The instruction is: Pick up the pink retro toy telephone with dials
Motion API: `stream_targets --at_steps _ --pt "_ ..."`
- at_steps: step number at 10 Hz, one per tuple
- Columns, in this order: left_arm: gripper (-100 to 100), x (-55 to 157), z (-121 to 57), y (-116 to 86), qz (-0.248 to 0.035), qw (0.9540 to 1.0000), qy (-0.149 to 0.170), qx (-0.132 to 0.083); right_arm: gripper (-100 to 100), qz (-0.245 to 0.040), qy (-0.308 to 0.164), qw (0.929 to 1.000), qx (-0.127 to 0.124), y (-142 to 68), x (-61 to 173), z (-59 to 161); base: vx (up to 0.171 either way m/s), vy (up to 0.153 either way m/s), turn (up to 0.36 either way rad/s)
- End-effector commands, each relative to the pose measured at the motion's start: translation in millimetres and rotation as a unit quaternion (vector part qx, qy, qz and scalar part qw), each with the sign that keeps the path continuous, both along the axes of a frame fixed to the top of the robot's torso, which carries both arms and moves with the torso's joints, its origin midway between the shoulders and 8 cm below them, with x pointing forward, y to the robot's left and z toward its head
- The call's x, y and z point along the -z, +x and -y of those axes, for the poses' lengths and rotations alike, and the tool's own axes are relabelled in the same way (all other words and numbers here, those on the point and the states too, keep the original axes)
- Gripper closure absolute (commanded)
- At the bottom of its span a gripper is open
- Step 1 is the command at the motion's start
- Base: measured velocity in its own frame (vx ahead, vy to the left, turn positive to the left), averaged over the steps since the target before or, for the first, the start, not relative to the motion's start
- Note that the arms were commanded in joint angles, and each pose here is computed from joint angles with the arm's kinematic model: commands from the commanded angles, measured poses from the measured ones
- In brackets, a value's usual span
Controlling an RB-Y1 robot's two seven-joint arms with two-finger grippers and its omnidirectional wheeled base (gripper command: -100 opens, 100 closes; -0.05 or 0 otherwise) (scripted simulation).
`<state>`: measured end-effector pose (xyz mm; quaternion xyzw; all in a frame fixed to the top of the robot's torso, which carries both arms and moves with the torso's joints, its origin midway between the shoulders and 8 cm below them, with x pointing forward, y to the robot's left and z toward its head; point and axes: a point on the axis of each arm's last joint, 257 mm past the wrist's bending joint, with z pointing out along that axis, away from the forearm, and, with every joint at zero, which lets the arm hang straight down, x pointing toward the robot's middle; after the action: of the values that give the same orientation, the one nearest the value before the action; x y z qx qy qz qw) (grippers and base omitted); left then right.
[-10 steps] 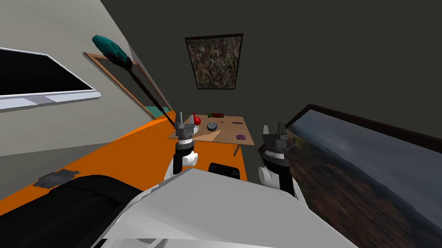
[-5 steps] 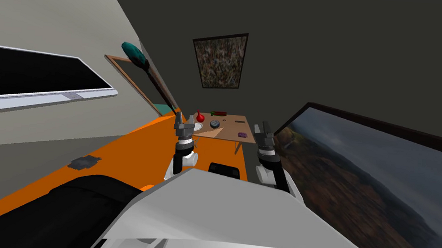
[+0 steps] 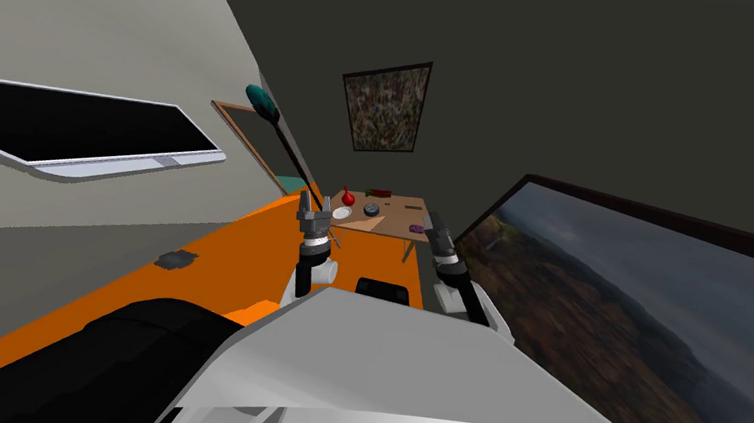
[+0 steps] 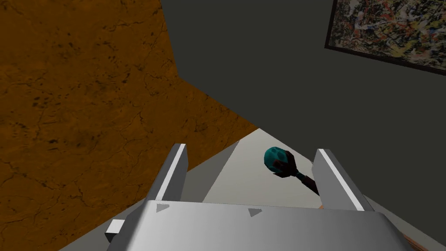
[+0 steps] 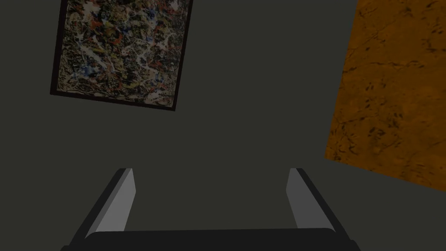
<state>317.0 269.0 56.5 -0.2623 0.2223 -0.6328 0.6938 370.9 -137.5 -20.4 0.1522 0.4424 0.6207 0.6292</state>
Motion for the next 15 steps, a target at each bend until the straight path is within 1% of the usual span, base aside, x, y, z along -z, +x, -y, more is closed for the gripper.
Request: stream_targets --at_steps 1,2,3,4,5,6,7,8,9,10,11,12,13,14,15 --pt "0 0 0.0 0 0.0 1.0 0.0 0.0 -100 -0.004 -0.04 0.9991 -0.014 4 19 -17 -0.065 -0.009 0.249" --pt "0 0 0.0 0 0.0 1.0 0.0 0.0 -100 -0.009 -0.042 0.999 -0.013 6 24 -16 -0.047 -0.009 0.091" --pt "0 0 0.0 0 0.0 1.0 0.0 0.0 -100 -0.017 -0.073 0.997 -0.022 9 43 -25 -0.035 0.001 0.186" --pt "0 0 0.0 0 0.0 1.0 0.0 0.0 -100 -0.018 -0.097 0.9947 -0.029 10 55 -34 -0.031 -0.006 0.296" --pt "0 0 0.0 0 0.0 1.0 0.0 0.0 -100 -0.027 -0.108 0.9934 -0.029 12 66 -31 -0.017 -0.011 0.138" --pt "0 0 -0.1 0 0.0 1.0 0.0 0.0 -100 -0.026 -0.138 0.9894 -0.037 12 80 -38 -0.014 -0.005 0.202" --pt "0 0 0.0 0 0.0 1.0 0.0 0.0 -100 -0.037 -0.146 0.9879 -0.036 14 91 -35 -0.007 -0.007 0.114" --pt "0 0 -0.1 0 0.0 1.0 0.0 0.0 -100 -0.04 -0.183 0.9813 -0.043 14 110 -38 -0.007 -0.002 0.255" --pt "0 0 0.0 0 0.0 1.0 0.0 0.0 -100 -0.048 -0.188 0.9801 -0.042 16 120 -35 -0.005 -0.007 0.119" --pt "0 0 -0.1 0 0.0 1.0 0.0 0.0 -100 -0.048 -0.223 0.9724 -0.048 16 137 -37 -0.006 0.001 0.257" --pt "0 0 0.0 0 0.0 1.0 0.0 0.0 -100 -0.06 -0.233 0.9695 -0.046 18 150 -31 -0.004 -0.005 0.126" --pt "0 0 -0.1 0 0.0 1.0 0.0 0.0 -100 -0.059 -0.268 0.9602 -0.052 16 167 -30 -0.005 -0.001 0.256" --pt "0 0 0.0 0 0.0 1.0 0.0 0.0 -100 -0.072 -0.28 0.9561 -0.05 18 181 -22 -0.003 -0.007 0.125" --pt "0 0 -0.1 0 0.0 1.0 0.0 0.0 -100 -0.072 -0.316 0.9444 -0.055 16 200 -18 -0.004 -0.001 0.281" --pt "0 0 0.0 0 0.0 1.0 0.0 0.0 -100 -0.085 -0.328 0.9395 -0.052 18 214 -8 -0.001 -0.006 0.134"
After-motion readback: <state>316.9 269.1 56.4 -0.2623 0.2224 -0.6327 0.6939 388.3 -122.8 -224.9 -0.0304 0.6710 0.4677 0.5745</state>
